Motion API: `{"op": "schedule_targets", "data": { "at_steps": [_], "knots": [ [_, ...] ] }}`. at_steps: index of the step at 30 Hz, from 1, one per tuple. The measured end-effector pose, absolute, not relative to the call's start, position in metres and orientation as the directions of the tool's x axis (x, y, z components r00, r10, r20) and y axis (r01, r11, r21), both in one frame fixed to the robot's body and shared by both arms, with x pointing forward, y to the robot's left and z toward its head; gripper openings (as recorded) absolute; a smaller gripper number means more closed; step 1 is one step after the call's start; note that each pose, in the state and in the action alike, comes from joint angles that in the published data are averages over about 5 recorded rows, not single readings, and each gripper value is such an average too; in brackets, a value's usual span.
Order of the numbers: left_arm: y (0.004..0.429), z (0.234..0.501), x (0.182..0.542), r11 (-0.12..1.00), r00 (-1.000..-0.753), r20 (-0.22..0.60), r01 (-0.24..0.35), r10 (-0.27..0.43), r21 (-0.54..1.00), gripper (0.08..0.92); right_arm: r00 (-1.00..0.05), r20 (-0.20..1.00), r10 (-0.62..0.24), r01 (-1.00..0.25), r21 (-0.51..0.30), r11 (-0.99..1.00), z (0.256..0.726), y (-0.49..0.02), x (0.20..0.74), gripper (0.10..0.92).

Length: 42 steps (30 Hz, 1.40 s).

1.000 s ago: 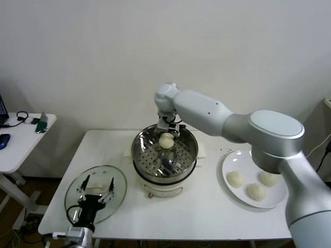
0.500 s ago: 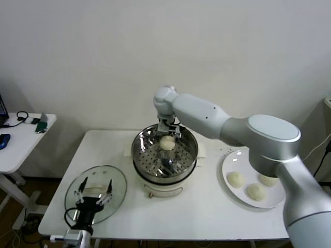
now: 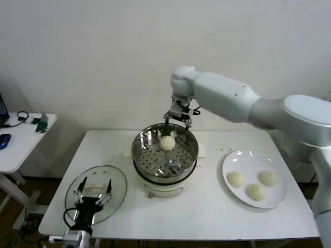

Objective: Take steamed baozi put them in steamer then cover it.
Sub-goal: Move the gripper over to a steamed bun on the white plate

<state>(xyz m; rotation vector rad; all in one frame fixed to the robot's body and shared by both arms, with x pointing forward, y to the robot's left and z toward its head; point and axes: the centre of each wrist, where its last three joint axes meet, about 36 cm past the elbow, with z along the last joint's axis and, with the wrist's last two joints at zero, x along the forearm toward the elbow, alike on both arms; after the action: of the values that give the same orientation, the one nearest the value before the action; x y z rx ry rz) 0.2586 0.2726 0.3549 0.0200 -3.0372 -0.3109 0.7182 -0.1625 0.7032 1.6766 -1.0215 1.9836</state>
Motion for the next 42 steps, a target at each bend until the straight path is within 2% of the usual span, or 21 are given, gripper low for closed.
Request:
{"op": "schedule_targets", "data": {
  "at_steps": [3,7,17,29,42],
  "knots": [
    [0.272,0.356,0.258,0.980,-0.996,0.085,-0.004,-0.022,0.201,0.823,-0.247,0.947,-0.206,-0.774,-0.321,-0.547,0.700,-0.204,0.709,0.823],
    [0.271,0.357,0.258,0.980,-0.996,0.083,-0.005,-0.022,0.198,0.823,-0.239,0.947,-0.212,-0.872,-0.306,-0.382,0.684,-0.255,0.693,0.823],
    [0.271,0.359,0.252,0.979,-0.996,0.090,-0.007,-0.026,0.205,0.823,-0.152,0.970,-0.188,-0.978,-0.175,-0.110,0.599,-0.353,0.652,0.823],
    [0.270,0.355,0.249,0.977,-0.994,0.106,-0.012,-0.035,0.215,0.823,-0.080,0.983,-0.164,-0.997,-0.082,-0.004,0.509,-0.388,0.626,0.823],
    [0.270,0.351,0.251,0.976,-0.993,0.115,-0.014,-0.039,0.217,0.823,-0.062,0.987,-0.150,-0.998,-0.058,0.031,0.466,-0.391,0.624,0.823]
  ]
}}
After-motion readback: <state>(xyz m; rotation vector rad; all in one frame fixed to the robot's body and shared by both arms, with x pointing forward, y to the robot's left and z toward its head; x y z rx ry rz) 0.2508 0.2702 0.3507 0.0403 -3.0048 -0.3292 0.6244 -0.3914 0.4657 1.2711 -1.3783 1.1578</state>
